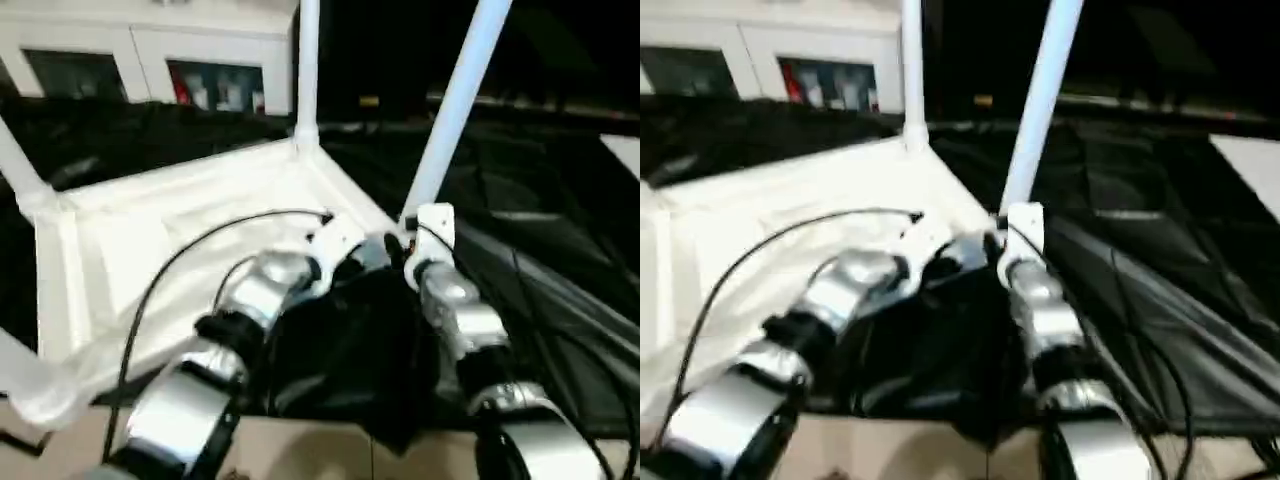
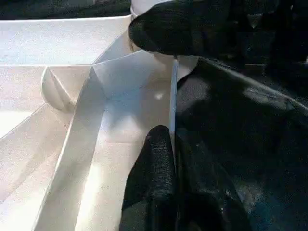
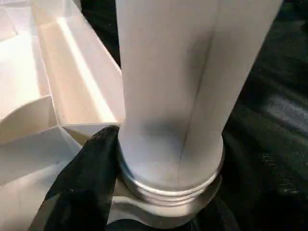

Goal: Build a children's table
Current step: Rotate leg to tighten

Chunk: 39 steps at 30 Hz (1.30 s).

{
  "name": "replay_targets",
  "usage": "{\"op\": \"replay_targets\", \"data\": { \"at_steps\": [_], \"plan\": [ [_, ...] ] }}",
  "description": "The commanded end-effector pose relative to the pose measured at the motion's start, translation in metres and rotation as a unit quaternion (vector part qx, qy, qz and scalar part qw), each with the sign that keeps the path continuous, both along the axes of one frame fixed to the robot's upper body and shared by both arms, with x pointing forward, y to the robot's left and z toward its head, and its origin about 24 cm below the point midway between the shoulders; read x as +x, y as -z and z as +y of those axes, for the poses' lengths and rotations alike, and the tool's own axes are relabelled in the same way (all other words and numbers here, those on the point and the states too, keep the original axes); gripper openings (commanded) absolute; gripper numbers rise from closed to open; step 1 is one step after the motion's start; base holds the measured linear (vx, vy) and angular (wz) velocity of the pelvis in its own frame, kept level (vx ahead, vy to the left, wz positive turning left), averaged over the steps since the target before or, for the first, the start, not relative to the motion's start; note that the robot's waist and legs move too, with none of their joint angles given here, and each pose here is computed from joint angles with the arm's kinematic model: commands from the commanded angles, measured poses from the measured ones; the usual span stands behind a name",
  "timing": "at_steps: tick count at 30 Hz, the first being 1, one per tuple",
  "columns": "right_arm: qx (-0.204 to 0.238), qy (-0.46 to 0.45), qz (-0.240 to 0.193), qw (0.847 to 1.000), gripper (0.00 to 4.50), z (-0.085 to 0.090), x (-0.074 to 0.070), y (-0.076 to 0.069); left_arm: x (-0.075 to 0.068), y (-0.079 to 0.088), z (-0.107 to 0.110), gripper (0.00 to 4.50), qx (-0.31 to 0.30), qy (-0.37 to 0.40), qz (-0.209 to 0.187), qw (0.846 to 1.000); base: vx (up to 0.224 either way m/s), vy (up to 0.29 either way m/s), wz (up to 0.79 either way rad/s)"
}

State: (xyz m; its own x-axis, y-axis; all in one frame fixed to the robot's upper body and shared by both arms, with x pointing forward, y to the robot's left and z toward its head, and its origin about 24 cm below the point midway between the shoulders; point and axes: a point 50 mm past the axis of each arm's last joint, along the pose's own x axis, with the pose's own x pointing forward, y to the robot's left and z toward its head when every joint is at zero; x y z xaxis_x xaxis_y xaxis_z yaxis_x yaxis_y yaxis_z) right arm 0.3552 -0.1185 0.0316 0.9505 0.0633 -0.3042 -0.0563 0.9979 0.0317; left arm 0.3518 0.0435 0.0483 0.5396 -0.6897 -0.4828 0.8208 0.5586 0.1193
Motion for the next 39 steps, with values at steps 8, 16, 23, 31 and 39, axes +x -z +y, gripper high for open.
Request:
{"op": "replay_targets", "data": {
  "at_steps": [8, 16, 23, 31, 39],
  "plan": [
    [0.008, -0.093, -0.055, 0.994, 3.28, 0.015, 0.004, -0.018, -0.001, -0.004, 0.005, 0.0, -0.051, 0.007, -0.026, 0.998, 0.0, 0.0, 0.0],
    [-0.044, -0.185, -0.056, 0.98, 3.86, -0.026, -0.001, -0.035, -0.012, -0.006, 0.025, 0.0, -0.055, 0.09, -0.037, 0.994, 0.0, 0.0, 0.0],
    [-0.056, -0.37, 0.017, 0.927, 4.47, -0.04, -0.031, -0.03, -0.025, -0.007, 0.045, 0.0, -0.053, 0.155, -0.024, 0.986, 0.0, 0.0, 0.0],
    [-0.073, -0.395, 0.04, 0.915, 4.47, -0.04, -0.036, -0.028, -0.037, -0.01, 0.048, 0.0, -0.063, 0.204, -0.005, 0.977, 0.0, 0.0, 0.0],
    [-0.064, -0.399, 0.044, 0.914, 4.13, -0.04, -0.036, -0.025, -0.04, -0.009, 0.051, 0.0, -0.056, 0.208, 0.0, 0.976, 0.0, 0.0, 0.0]
  ]
}}
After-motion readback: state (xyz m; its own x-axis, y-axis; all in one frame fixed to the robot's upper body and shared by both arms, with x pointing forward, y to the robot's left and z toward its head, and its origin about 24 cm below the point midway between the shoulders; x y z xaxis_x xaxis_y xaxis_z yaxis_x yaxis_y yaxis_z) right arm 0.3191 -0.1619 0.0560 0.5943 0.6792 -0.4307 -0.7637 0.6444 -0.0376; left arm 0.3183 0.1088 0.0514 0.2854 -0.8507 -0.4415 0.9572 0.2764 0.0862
